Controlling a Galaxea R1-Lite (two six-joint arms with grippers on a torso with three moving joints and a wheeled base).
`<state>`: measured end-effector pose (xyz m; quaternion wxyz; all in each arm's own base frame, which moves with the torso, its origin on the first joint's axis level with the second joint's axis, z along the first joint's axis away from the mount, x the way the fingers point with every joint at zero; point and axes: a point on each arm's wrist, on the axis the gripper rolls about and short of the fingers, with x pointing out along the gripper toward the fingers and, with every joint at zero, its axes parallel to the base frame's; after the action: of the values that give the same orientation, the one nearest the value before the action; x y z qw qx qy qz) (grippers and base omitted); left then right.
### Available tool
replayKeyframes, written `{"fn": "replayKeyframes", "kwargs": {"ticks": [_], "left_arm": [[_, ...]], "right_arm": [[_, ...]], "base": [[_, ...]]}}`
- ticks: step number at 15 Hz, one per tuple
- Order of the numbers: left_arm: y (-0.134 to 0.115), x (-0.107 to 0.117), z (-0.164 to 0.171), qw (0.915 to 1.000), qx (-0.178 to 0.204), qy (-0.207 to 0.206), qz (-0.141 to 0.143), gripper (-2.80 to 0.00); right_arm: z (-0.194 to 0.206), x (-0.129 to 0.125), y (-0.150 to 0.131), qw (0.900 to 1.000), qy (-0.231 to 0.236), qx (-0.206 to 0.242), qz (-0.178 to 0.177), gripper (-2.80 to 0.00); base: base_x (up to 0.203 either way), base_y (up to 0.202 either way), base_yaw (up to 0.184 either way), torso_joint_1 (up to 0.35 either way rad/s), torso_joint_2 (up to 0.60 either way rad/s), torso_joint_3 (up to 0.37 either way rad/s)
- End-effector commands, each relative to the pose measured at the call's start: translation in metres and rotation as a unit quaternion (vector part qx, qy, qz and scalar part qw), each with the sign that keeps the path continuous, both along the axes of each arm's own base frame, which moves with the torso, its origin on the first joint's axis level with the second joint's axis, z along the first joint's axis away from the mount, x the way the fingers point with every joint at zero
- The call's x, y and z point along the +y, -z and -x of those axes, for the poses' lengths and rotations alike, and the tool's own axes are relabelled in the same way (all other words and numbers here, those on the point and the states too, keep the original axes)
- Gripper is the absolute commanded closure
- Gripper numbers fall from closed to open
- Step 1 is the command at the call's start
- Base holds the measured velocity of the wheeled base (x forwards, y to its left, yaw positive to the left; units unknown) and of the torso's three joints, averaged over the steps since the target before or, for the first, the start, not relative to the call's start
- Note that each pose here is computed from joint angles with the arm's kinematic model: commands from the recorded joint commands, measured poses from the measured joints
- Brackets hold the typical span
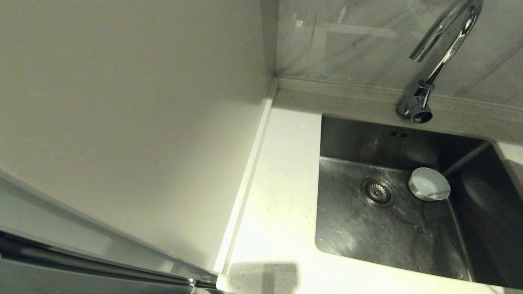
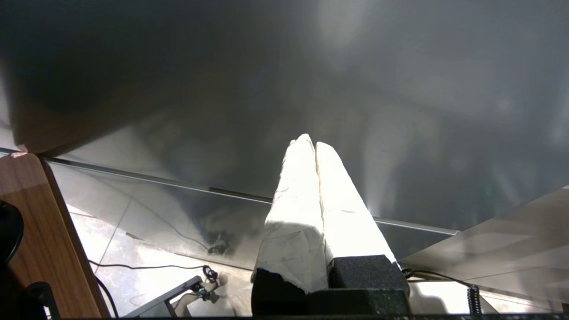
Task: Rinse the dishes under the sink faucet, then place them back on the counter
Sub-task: Put a bowl into the sink
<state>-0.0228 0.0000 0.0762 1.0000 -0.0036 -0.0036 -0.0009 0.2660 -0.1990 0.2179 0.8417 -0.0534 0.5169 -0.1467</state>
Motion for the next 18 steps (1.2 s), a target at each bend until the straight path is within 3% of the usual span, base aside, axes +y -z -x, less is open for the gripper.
{"fn": "replayKeyframes", "kwargs": {"ticks": [1,5,9,13,16,18], "left_arm": [[0.001,0.0,0.0,1.0,0.001,0.0,0.0,0.0],[0.001,0.0,0.0,1.0,0.001,0.0,0.0,0.0],[0.001,0.0,0.0,1.0,0.001,0.0,0.0,0.0],[0.0,0.0,0.0,1.0,0.001,0.0,0.0,0.0],[0.001,0.0,0.0,1.0,0.001,0.0,0.0,0.0],[0.001,0.0,0.0,1.0,0.001,0.0,0.0,0.0]], "right_arm": [[0.029,0.029,-0.019,0.998,-0.047,-0.029,-0.01,0.0],[0.07,0.071,-0.016,0.983,-0.163,-0.06,-0.057,0.0],[0.094,0.111,0.0,0.965,-0.251,-0.041,-0.069,0.0],[0.095,0.124,0.023,0.937,-0.341,-0.006,-0.078,0.0],[0.077,0.129,0.038,0.925,-0.367,0.018,-0.094,0.0],[0.054,0.127,0.049,0.921,-0.383,0.005,-0.072,0.0]], "base": [[0.0,0.0,0.0,0.0,0.0,0.0],[0.0,0.0,0.0,0.0,0.0,0.0],[0.0,0.0,0.0,0.0,0.0,0.0],[0.0,0.0,0.0,0.0,0.0,0.0],[0.0,0.0,0.0,0.0,0.0,0.0],[0.0,0.0,0.0,0.0,0.0,0.0]]}}
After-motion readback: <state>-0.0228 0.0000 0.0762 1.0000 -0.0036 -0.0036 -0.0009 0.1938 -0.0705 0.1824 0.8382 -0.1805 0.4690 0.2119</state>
